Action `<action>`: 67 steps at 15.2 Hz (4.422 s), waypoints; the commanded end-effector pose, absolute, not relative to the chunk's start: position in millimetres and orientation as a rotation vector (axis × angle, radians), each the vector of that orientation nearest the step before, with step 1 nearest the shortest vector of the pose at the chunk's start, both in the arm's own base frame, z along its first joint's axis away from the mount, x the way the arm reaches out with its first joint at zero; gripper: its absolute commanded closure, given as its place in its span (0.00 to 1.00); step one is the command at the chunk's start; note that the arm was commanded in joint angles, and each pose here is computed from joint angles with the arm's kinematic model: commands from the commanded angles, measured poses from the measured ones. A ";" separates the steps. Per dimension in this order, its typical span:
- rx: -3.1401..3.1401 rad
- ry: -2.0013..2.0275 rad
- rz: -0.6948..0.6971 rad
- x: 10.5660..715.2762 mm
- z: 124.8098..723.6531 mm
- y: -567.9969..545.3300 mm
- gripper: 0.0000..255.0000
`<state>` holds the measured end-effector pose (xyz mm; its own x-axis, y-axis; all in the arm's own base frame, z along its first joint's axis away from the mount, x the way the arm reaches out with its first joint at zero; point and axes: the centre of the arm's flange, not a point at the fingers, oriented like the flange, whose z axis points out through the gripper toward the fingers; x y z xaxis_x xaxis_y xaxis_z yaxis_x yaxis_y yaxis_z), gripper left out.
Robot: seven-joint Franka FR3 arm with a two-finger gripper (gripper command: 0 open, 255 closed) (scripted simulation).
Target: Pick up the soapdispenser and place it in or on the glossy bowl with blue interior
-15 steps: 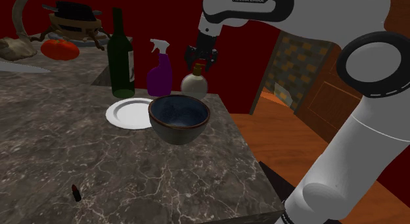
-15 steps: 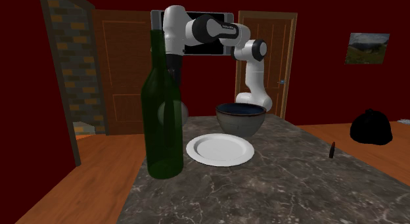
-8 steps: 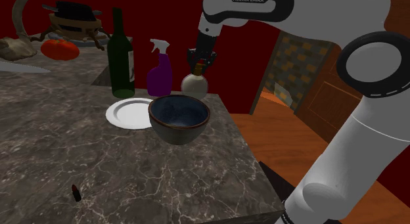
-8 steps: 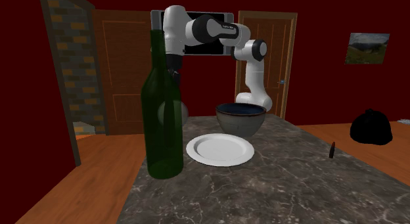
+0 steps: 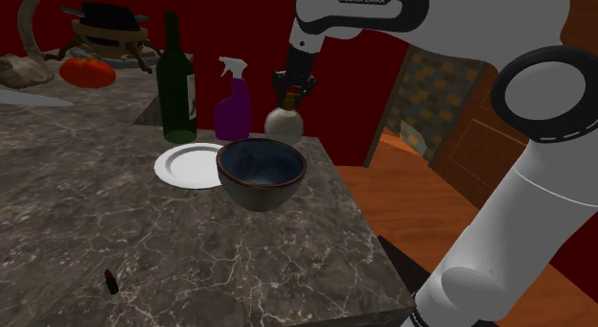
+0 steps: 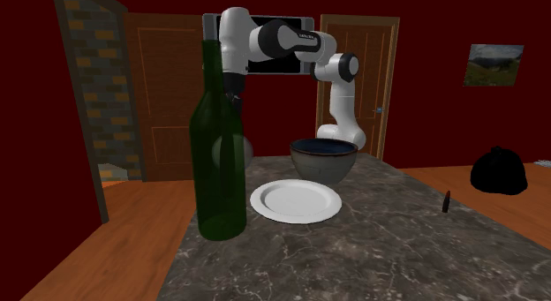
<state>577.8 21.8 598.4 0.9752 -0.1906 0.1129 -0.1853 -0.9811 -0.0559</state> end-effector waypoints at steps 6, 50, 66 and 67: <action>-3.078 0.293 -0.180 577.9 629.3 22.0 1.00; -3.078 0.293 -0.180 437.3 814.0 191.1 1.00; -3.078 0.293 -0.180 399.8 767.9 236.2 1.00; -3.078 0.293 -0.180 399.8 762.7 236.2 1.00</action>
<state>399.4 237.0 767.0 0.9755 -0.1903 0.1104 -0.1852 -0.9812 -0.0548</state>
